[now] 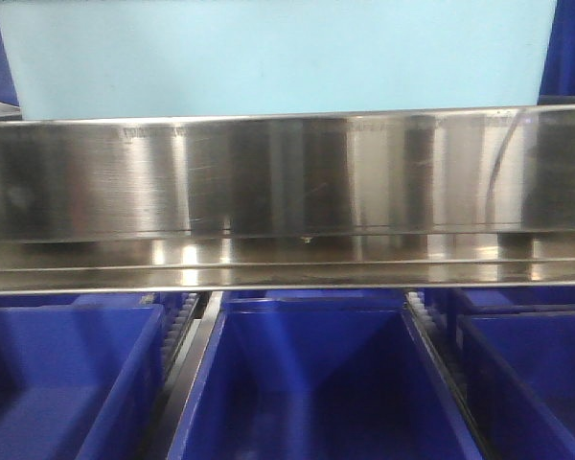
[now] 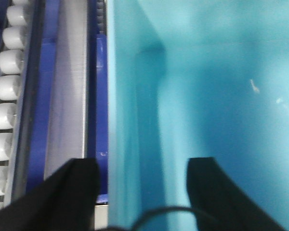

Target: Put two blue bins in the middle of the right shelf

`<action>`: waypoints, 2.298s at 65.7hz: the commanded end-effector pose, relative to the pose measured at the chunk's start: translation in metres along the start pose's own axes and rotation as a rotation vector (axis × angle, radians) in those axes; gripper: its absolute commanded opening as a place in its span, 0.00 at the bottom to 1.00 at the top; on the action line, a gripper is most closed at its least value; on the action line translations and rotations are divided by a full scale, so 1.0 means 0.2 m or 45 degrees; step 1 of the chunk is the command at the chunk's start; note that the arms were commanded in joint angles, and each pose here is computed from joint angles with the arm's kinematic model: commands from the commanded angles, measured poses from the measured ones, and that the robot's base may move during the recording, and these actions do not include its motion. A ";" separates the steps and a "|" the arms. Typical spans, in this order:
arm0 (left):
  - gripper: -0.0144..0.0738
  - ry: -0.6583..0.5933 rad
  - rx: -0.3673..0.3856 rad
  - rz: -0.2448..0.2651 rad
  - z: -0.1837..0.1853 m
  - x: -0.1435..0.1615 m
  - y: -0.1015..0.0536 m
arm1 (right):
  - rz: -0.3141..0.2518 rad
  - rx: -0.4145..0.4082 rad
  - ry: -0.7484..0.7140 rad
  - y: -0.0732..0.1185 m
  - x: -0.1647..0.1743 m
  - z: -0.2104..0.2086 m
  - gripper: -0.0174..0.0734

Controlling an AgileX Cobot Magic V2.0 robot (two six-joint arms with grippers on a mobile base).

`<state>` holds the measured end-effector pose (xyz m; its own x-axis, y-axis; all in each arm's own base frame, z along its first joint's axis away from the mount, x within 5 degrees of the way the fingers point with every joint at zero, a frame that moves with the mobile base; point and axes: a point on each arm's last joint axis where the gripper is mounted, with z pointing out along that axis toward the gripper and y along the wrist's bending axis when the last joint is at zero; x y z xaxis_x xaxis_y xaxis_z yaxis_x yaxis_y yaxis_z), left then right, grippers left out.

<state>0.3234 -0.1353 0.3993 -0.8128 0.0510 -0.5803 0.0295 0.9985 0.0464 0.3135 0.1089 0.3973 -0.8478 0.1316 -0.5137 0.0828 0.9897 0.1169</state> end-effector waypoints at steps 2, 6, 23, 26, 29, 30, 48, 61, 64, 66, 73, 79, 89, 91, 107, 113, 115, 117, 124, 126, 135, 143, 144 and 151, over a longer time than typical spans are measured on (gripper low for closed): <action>0.56 -0.019 0.019 -0.020 -0.02 -0.01 0.00 | -0.001 -0.004 -0.032 -0.01 -0.02 -0.02 0.50; 0.56 -0.022 0.026 -0.024 -0.02 -0.01 -0.01 | 0.002 -0.012 -0.041 0.00 -0.02 -0.03 0.50; 0.56 0.018 0.101 -0.119 0.00 -0.04 0.05 | 0.015 -0.045 -0.045 -0.01 -0.06 -0.03 0.50; 0.56 0.028 0.107 -0.129 0.01 -0.05 0.07 | 0.017 -0.071 -0.011 -0.01 -0.07 0.00 0.50; 0.56 0.037 0.110 -0.122 0.02 -0.05 0.08 | 0.030 -0.087 0.014 -0.02 -0.07 0.02 0.50; 0.56 0.037 0.107 -0.124 0.03 -0.05 0.09 | 0.034 -0.092 0.019 -0.02 -0.07 0.03 0.50; 0.56 0.044 0.098 -0.097 0.04 -0.05 0.09 | 0.031 -0.079 0.025 -0.03 -0.08 0.05 0.50; 0.56 0.046 0.097 -0.094 0.05 -0.05 0.09 | 0.020 -0.079 0.024 -0.03 -0.08 0.05 0.50; 0.56 0.046 0.097 -0.074 0.05 -0.05 0.09 | 0.010 -0.078 0.027 -0.03 -0.08 0.05 0.50; 0.56 0.048 0.097 -0.067 0.05 -0.05 0.09 | 0.010 -0.077 0.029 -0.03 -0.08 0.05 0.50; 0.56 0.048 0.097 -0.067 0.05 -0.05 0.09 | 0.006 -0.069 0.048 -0.03 -0.06 0.07 0.50; 0.56 0.050 0.096 -0.059 0.05 -0.05 0.09 | -0.007 -0.058 0.074 -0.04 -0.03 0.09 0.50; 0.56 0.096 0.101 -0.037 0.09 -0.02 0.08 | -0.008 -0.056 0.072 -0.05 -0.02 0.07 0.50; 0.56 0.108 0.102 -0.036 0.10 -0.01 0.08 | -0.008 -0.057 0.072 -0.05 -0.02 0.07 0.50; 0.56 0.136 0.127 -0.046 0.12 0.01 0.07 | -0.014 -0.042 0.063 -0.05 -0.02 0.07 0.50; 0.56 0.137 0.135 -0.037 0.11 0.01 0.05 | -0.013 -0.045 0.058 -0.06 -0.02 0.06 0.50; 0.56 0.137 0.137 -0.034 0.11 0.01 0.05 | -0.015 -0.041 0.049 -0.06 -0.02 0.05 0.50; 0.56 0.137 0.137 -0.034 0.11 0.01 0.05 | -0.017 -0.037 0.046 -0.06 -0.02 0.05 0.50; 0.56 0.136 0.134 -0.033 0.11 0.01 0.05 | -0.021 -0.030 0.028 -0.07 -0.02 0.02 0.50; 0.56 0.134 0.129 -0.031 0.11 0.01 0.05 | -0.022 -0.029 0.024 -0.07 -0.02 0.02 0.50; 0.56 0.129 0.115 -0.025 0.11 0.01 0.06 | -0.022 -0.029 0.024 -0.07 -0.02 0.02 0.50; 0.56 0.121 0.093 -0.015 0.11 0.01 0.06 | -0.022 -0.029 0.024 -0.07 -0.02 0.02 0.50; 0.56 0.120 0.093 -0.015 0.11 0.01 0.06 | -0.022 -0.029 0.024 -0.07 -0.02 0.02 0.50; 0.56 0.117 0.085 -0.012 0.11 0.00 0.07 | -0.022 -0.029 0.024 -0.07 -0.02 0.02 0.50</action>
<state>0.3368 -0.1202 0.3800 -0.8688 0.0307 -0.4942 0.0486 0.9985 -0.0234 0.3200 0.0982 0.3902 -0.8712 0.1201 -0.4761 0.0594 0.9883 0.1407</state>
